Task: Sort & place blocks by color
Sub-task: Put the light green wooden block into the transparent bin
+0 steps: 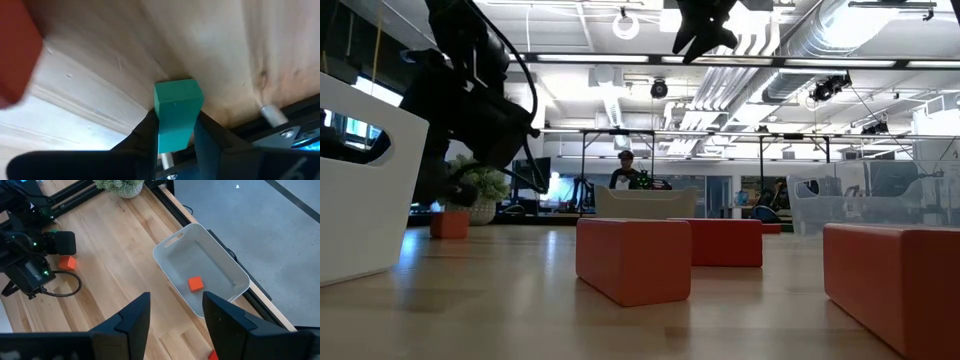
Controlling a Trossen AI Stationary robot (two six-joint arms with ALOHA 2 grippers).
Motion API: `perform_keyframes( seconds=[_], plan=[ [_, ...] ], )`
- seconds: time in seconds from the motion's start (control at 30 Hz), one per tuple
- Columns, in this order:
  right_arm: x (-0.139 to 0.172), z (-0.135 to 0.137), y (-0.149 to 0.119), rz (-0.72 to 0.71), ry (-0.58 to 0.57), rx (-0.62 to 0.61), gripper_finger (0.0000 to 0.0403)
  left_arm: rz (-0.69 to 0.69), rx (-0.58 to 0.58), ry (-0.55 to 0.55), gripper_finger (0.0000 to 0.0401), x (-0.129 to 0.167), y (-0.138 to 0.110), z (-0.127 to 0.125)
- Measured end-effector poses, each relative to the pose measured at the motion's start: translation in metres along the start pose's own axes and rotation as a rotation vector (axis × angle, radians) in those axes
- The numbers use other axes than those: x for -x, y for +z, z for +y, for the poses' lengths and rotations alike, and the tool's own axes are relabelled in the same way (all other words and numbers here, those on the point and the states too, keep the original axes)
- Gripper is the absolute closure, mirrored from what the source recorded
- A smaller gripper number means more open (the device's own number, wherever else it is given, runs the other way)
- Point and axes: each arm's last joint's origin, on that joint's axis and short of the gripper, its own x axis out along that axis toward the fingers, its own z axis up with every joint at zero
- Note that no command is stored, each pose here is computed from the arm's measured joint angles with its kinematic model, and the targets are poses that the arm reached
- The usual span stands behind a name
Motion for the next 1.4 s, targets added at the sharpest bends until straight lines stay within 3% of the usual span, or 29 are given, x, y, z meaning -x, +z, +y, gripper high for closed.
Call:
perform_keyframes(
  seconds=[0.3, 0.77, 1.03, 1.4],
  plan=[
    [0.0, -0.001, 0.0, 0.0, -0.001, -0.001, 0.0233, -0.159, 0.143, 0.017, 0.0333, 0.032, -0.007, 0.003],
    [0.0, 0.007, -0.001, 0.018, 0.092, 0.007, 0.0233, -0.59, 0.386, 0.18, 0.0333, 0.101, -0.057, -0.007],
    [0.001, 0.021, -0.004, 0.021, 0.121, 0.086, 0.0233, -0.839, 0.461, 0.268, 0.0333, 0.134, -0.073, -0.013],
    [0.004, 0.051, -0.011, 0.017, 0.144, 0.125, 0.0233, -1.166, 0.506, 0.383, 0.0333, 0.172, -0.071, -0.005]
  ],
)
